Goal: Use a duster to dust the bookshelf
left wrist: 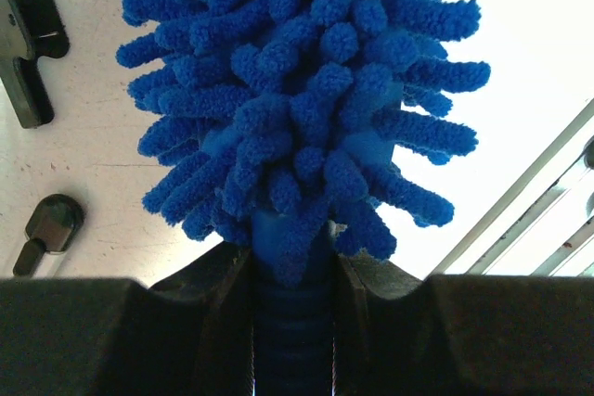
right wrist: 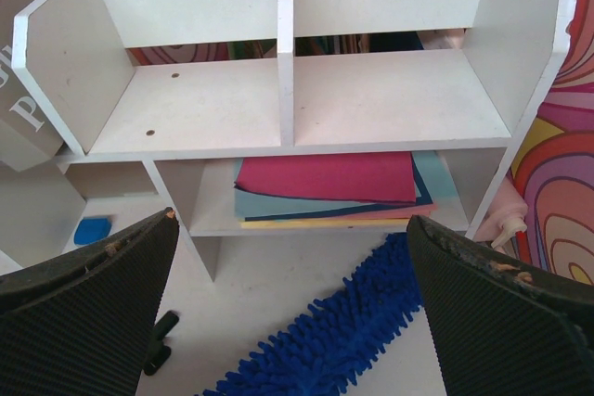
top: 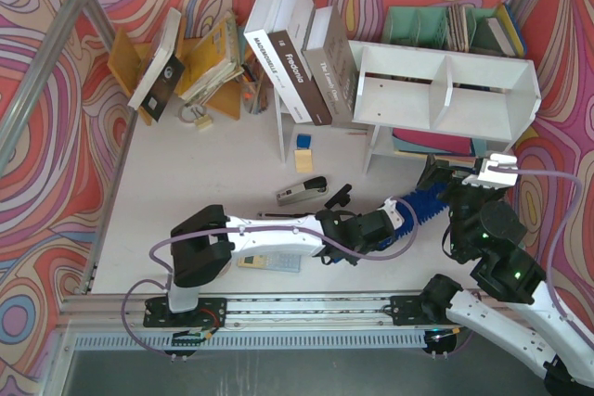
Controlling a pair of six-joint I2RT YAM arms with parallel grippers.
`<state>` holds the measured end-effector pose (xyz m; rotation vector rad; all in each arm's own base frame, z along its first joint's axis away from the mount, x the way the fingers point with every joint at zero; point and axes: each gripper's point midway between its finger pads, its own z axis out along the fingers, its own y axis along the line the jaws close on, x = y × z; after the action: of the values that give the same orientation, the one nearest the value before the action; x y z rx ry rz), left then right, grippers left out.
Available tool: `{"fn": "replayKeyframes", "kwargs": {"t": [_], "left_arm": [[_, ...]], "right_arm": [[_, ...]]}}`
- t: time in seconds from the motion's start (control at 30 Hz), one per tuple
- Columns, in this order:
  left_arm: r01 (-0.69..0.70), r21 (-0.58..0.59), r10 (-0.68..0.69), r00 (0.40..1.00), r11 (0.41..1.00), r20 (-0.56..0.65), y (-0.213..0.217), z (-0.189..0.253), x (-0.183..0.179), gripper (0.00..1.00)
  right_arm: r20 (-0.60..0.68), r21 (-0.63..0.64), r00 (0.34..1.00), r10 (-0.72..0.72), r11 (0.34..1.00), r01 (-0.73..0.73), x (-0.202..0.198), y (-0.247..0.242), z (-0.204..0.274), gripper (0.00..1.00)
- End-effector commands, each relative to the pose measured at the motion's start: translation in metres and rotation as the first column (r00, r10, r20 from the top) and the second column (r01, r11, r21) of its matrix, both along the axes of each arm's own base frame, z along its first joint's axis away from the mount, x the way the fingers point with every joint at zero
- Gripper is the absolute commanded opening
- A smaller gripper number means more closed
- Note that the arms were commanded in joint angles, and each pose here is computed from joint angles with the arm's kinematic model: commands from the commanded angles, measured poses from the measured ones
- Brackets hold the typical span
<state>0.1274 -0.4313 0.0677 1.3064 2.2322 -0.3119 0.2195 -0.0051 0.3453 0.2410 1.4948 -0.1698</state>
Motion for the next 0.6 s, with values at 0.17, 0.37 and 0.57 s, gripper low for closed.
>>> {"fn": "replayKeyframes", "kwargs": {"t": [0.17, 0.37, 0.57], "left_arm": [[0.001, -0.225, 0.017, 0.997, 0.974, 0.080, -0.011, 0.073, 0.007, 0.00], [-0.006, -0.236, 0.022, 0.998, 0.972, 0.066, -0.008, 0.064, 0.006, 0.00], [-0.024, -0.123, 0.022, 1.000, 0.992, -0.012, -0.002, 0.017, 0.003, 0.00]], "right_arm": [[0.015, 0.008, 1.000, -0.016, 1.000, 0.016, 0.000, -0.003, 0.004, 0.99], [0.020, 0.011, 1.000, -0.016, 1.000, 0.016, -0.001, -0.003, 0.004, 0.99], [0.015, 0.006, 1.000, -0.017, 1.000, 0.017, 0.000, -0.003, 0.003, 0.99]]}}
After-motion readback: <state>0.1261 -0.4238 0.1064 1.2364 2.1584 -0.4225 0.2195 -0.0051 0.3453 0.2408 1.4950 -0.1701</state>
